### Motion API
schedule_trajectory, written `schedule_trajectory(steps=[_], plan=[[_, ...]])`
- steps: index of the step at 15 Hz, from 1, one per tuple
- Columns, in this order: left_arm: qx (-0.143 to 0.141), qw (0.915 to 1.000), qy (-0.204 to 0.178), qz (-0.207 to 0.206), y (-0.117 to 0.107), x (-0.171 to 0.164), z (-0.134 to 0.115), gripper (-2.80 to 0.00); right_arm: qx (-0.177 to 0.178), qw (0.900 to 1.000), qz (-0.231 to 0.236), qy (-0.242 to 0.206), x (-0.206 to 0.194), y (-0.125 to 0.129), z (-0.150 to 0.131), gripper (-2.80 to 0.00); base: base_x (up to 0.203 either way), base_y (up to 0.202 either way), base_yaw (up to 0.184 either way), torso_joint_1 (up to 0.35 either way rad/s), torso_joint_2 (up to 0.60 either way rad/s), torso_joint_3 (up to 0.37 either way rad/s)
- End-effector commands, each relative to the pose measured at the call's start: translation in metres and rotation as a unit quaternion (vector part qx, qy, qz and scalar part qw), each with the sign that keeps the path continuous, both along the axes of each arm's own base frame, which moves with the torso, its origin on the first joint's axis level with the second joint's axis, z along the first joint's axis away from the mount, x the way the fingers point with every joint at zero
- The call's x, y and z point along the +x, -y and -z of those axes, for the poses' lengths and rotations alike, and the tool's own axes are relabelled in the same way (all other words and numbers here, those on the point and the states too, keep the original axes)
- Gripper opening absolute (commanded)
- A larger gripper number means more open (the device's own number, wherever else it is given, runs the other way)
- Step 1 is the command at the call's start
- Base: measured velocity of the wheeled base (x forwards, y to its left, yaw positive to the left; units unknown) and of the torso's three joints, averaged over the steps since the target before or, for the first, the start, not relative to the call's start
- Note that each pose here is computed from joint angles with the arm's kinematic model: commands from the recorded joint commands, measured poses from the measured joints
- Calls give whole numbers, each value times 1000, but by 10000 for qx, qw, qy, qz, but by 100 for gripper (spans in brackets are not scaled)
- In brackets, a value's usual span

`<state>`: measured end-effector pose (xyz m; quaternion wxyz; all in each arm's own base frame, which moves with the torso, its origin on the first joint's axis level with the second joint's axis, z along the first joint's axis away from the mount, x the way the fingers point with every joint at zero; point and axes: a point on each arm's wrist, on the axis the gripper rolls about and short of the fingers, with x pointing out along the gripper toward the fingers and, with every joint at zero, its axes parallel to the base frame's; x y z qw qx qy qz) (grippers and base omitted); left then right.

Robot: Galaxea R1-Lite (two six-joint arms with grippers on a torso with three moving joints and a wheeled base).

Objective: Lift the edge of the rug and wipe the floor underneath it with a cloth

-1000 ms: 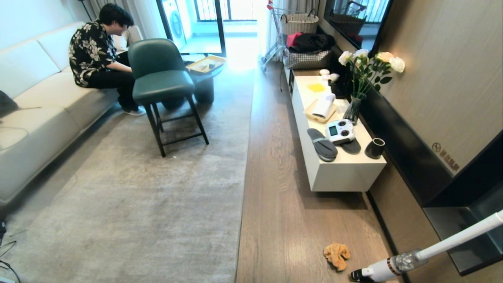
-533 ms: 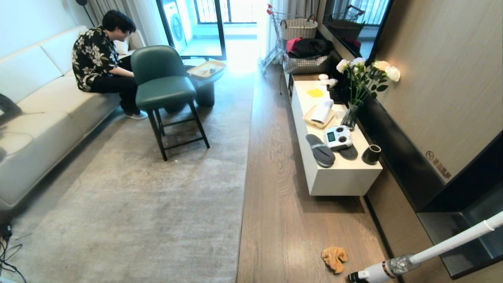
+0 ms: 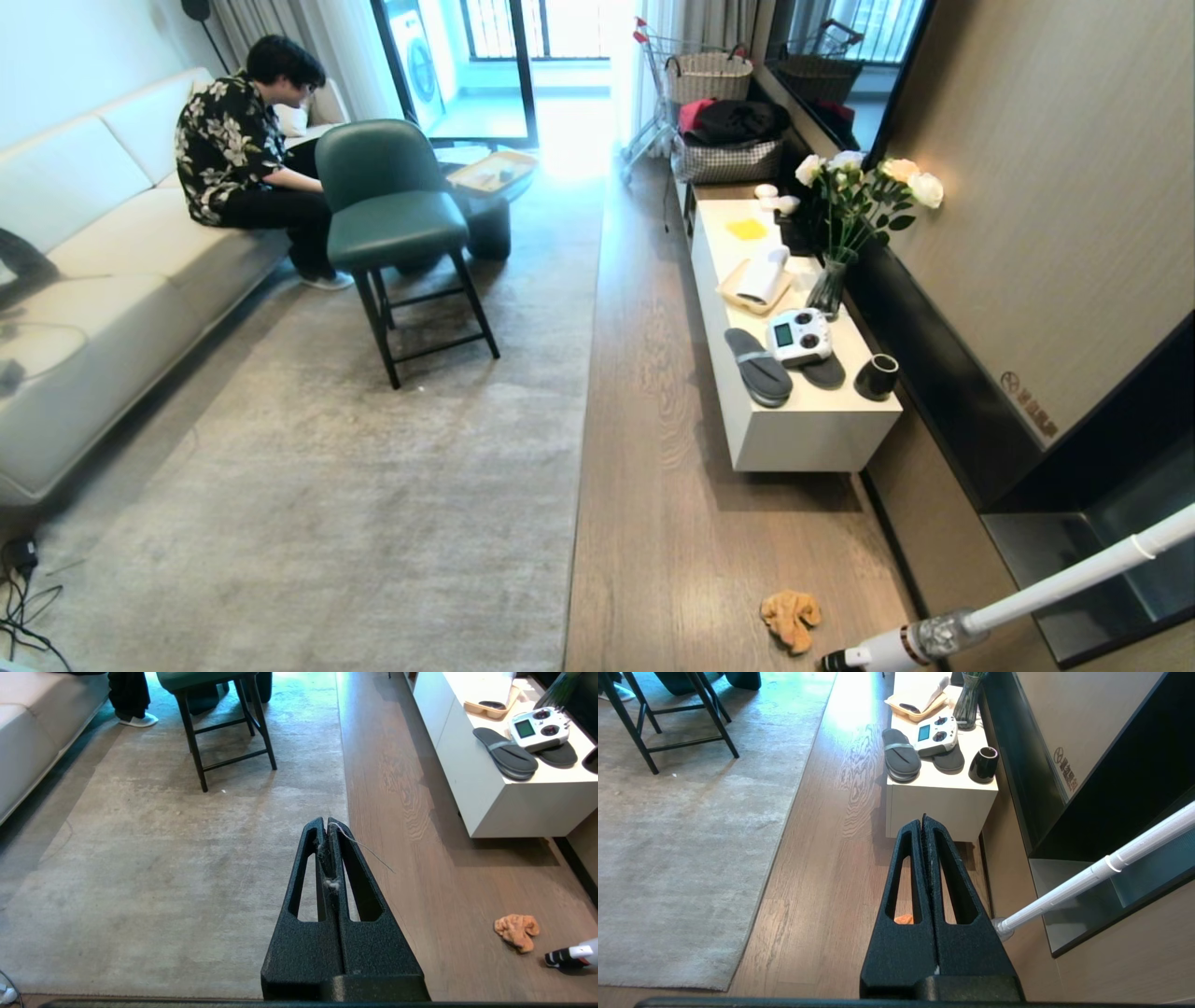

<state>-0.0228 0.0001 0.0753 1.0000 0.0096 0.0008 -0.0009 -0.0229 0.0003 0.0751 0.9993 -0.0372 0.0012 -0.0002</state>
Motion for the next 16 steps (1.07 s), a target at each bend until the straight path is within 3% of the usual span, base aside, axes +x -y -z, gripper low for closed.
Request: schedule_trajectory(steps=[1,16], plan=[[4,10000,1,-1,0,0,0,-280,12,10000,-2,-4,0,0,0,-280,0,0,0,146,-334,-188],[4,10000,1,-1,0,0,0,-280,58,10000,-10,11,0,0,0,-280,0,0,0,9,-20,-10]])
